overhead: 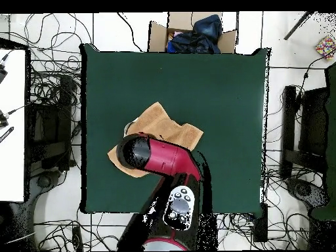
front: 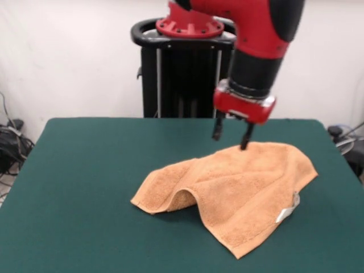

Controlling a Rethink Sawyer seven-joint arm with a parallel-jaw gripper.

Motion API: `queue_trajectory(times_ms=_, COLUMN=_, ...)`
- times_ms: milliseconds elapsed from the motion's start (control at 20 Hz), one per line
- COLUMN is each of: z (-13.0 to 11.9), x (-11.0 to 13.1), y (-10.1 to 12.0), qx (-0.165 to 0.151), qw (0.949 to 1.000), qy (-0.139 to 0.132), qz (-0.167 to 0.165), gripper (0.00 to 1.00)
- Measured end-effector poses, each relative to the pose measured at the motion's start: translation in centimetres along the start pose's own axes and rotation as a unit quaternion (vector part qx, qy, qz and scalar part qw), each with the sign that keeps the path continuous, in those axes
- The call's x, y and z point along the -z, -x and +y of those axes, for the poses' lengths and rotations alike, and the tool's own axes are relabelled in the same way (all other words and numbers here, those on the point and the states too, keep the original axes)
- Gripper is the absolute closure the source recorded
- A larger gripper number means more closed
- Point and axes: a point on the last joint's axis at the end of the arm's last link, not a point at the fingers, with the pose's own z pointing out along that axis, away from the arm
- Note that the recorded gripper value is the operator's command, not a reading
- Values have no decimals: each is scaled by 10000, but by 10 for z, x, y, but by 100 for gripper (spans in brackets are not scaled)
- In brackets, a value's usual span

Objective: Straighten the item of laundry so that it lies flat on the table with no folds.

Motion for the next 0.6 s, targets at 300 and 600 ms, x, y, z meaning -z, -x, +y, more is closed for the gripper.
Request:
queue_trajectory(times_ms=300, z=-39, x=-19, y=21, qx=-228, qw=9985, qy=-314, qz=-392, gripper=0)
queue_trajectory(times_ms=600, z=-92, x=-46, y=49, qx=-669, qw=9948, qy=-377, qz=-674, gripper=0)
